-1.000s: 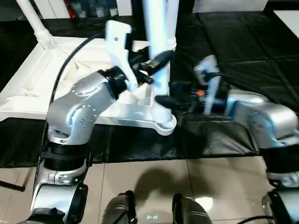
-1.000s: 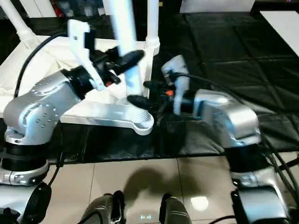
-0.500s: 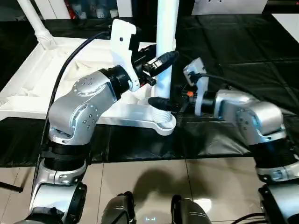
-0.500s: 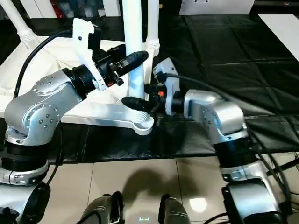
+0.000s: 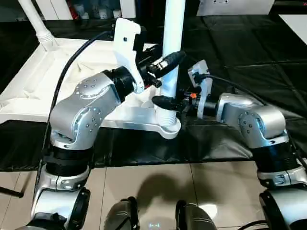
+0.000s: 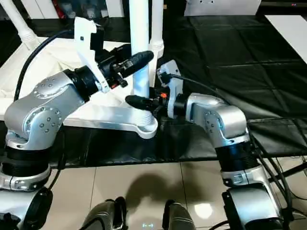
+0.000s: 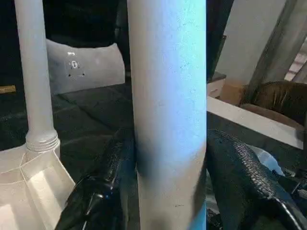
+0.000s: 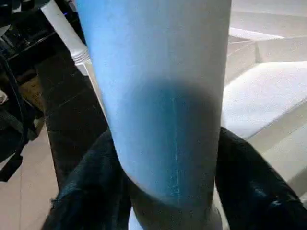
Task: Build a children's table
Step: Rotate table base
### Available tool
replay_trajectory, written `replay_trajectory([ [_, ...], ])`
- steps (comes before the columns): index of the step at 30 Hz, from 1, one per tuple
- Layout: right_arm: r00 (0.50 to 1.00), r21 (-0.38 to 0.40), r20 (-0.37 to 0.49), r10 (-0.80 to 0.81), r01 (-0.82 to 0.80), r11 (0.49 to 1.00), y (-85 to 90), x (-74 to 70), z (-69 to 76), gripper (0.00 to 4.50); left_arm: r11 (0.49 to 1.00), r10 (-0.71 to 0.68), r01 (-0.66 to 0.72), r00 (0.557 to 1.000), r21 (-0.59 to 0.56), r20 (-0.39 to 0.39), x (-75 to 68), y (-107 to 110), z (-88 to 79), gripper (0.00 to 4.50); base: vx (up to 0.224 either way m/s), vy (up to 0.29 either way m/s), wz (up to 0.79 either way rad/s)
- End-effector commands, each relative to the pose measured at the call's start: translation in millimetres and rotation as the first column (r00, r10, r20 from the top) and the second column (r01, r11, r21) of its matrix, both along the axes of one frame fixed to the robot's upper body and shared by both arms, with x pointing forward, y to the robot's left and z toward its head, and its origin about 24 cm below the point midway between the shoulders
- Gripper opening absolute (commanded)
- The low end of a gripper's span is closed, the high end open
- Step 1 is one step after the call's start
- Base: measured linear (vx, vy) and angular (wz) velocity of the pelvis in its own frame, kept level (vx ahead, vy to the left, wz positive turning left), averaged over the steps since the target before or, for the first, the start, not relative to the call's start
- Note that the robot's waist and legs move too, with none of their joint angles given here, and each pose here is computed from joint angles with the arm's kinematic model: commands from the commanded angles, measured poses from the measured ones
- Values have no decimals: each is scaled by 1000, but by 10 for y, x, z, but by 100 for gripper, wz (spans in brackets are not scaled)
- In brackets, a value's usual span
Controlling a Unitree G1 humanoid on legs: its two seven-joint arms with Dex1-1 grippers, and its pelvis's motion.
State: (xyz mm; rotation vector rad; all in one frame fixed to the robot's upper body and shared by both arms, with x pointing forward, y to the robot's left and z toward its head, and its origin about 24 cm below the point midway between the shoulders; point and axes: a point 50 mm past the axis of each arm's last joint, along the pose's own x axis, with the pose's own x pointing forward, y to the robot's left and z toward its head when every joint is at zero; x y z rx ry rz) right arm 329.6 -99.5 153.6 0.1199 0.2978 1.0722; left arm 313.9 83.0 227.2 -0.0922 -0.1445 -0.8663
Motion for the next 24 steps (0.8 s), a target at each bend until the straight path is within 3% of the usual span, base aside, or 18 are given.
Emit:
replay_trajectory([
  [1,999,13,-34,3,-2,1000,-14,-10,-39,236,1000,-1,1,1000,-1,31,-31,-5,51,226,0,0,0],
  [7,999,5,-45,8,-8,1000,-9,-15,-71,198,1000,0,0,1000,-2,31,-33,-1,54,226,0,0,0],
  [16,999,11,-33,2,-1,1000,-12,1,-57,191,1000,-16,17,999,-14,47,-42,18,83,226,0,0,0],
  [22,998,60,-24,-51,52,997,-67,21,-30,191,965,-141,145,989,-218,34,-145,59,174,226,0,0,0],
  [23,998,66,-30,-60,62,996,-75,23,-33,191,958,-143,146,989,-248,28,-142,69,185,261,0,0,0],
  [24,998,71,-31,-62,64,995,-83,21,-32,191,952,-151,152,988,-264,26,-145,74,193,261,0,0,0],
])
